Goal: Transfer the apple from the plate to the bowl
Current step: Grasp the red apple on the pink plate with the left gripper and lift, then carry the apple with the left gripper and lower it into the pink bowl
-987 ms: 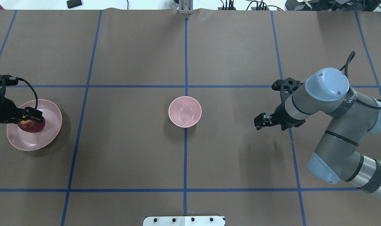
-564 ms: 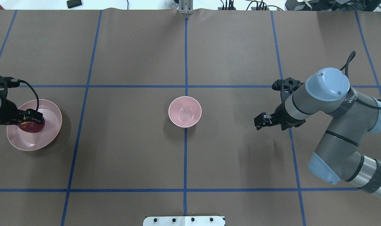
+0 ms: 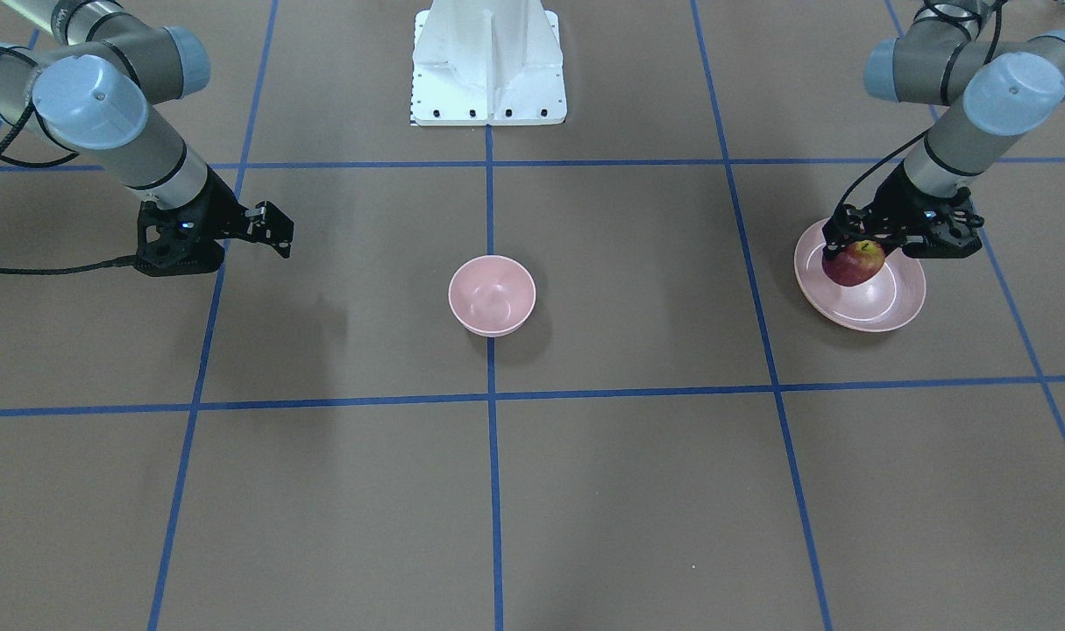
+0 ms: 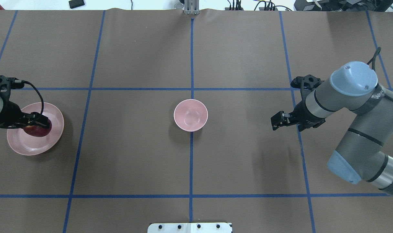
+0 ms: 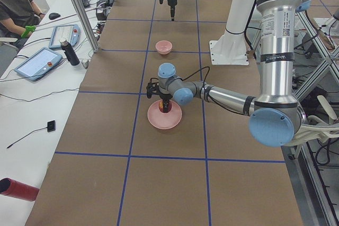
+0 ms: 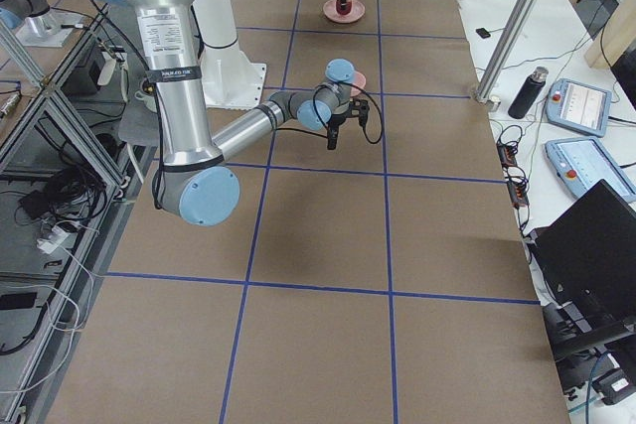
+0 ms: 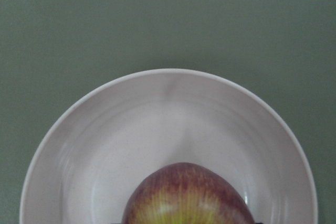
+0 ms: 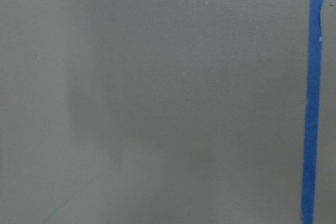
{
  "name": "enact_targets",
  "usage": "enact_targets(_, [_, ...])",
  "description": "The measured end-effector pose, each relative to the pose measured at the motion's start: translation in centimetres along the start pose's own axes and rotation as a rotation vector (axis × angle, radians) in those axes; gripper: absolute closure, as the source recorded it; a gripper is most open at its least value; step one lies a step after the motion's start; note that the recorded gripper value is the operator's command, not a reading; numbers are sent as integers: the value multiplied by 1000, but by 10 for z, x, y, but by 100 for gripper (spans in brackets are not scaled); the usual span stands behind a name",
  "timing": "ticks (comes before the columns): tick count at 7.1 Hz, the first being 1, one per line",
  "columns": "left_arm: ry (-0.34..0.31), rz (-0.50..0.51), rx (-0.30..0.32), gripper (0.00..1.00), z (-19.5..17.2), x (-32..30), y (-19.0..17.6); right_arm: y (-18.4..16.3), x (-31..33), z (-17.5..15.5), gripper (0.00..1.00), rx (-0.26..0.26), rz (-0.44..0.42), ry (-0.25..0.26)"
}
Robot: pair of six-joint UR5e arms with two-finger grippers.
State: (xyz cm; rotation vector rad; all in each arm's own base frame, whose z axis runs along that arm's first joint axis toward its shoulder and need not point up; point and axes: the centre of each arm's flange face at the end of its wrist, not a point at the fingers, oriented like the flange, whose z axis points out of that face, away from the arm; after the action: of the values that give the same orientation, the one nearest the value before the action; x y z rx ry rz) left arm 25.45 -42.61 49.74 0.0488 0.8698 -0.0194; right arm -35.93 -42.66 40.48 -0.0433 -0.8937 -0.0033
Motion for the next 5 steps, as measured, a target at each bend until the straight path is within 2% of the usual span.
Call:
enact_targets(2, [32,-28,-8,100,-57,102,-15,-1,43,-10,0,3,-45,26])
enact_targets(5, [-22,-89,18,100,-70,307,-14,-8,148,-40,0,-2,-132,69])
